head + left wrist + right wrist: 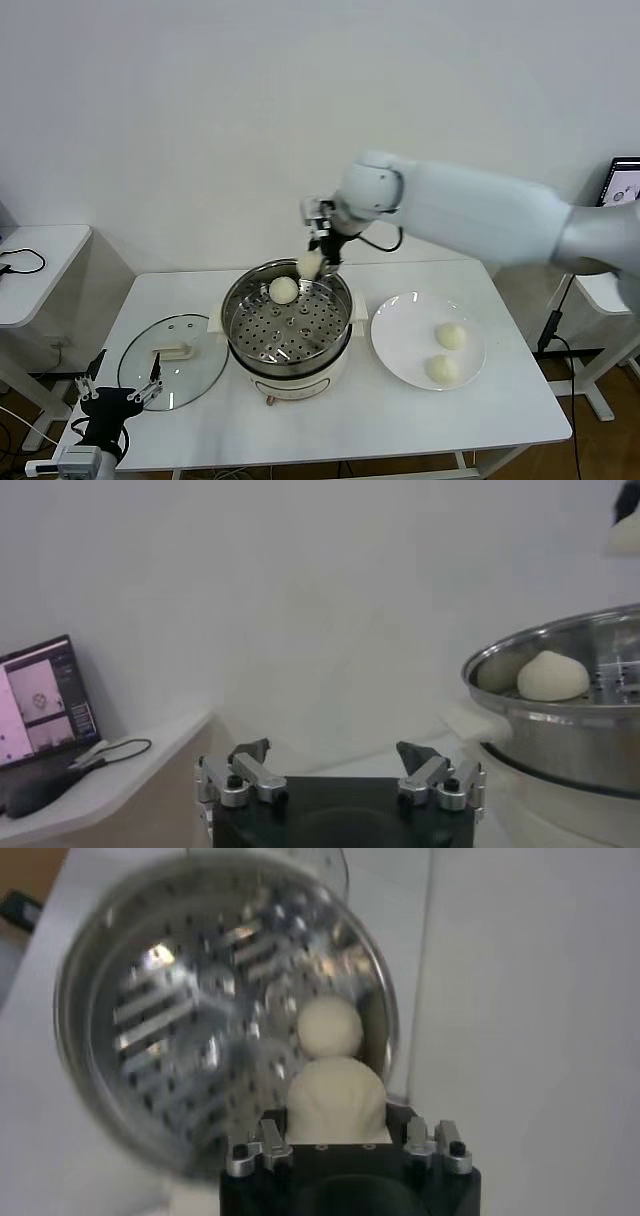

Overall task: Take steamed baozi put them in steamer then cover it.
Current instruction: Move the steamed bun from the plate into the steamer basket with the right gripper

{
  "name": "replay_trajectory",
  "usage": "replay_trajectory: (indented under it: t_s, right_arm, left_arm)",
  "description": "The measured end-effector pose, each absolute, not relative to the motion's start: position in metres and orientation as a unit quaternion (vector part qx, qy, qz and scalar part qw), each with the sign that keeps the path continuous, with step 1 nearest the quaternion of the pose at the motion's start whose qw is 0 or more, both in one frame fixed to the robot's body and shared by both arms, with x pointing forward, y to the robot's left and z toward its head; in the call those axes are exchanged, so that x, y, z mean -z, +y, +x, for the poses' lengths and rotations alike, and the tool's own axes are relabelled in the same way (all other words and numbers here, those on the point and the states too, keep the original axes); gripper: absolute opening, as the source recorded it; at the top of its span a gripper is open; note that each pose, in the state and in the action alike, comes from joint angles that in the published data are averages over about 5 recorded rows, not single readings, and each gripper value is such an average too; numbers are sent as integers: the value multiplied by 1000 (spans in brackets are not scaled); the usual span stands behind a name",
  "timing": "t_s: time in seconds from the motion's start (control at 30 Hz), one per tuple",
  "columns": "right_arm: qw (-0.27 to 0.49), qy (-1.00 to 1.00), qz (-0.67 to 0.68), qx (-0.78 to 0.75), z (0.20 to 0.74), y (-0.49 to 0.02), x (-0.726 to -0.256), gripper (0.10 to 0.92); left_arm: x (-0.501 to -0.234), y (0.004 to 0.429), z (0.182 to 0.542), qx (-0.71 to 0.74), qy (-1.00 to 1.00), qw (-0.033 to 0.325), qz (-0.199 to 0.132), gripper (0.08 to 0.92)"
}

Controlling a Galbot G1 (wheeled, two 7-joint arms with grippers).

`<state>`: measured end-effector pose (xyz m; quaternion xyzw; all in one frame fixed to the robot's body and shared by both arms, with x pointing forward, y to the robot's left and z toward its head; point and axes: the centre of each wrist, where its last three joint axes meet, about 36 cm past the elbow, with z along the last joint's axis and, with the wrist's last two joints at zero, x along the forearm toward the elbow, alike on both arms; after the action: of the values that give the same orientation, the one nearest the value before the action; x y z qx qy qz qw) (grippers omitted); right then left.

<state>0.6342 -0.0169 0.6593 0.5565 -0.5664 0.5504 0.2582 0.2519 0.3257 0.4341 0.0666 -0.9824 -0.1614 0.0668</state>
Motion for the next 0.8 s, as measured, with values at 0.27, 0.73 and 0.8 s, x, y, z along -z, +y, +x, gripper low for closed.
replay_trajectory:
  t_s: [0.27, 0.73, 0.8]
  right_arm:
    - [271, -561, 567, -539, 621, 36, -625, 611]
    - [293, -553, 563, -539, 611, 74, -583, 611]
    - [293, -554, 562, -540, 611, 77, -580, 611]
  left_arm:
    - [-436, 325, 253, 161, -983, 62, 67, 823]
    - [-437, 326, 253, 161, -983, 60, 69, 823]
    - [-437, 326, 254, 160, -983, 60, 69, 823]
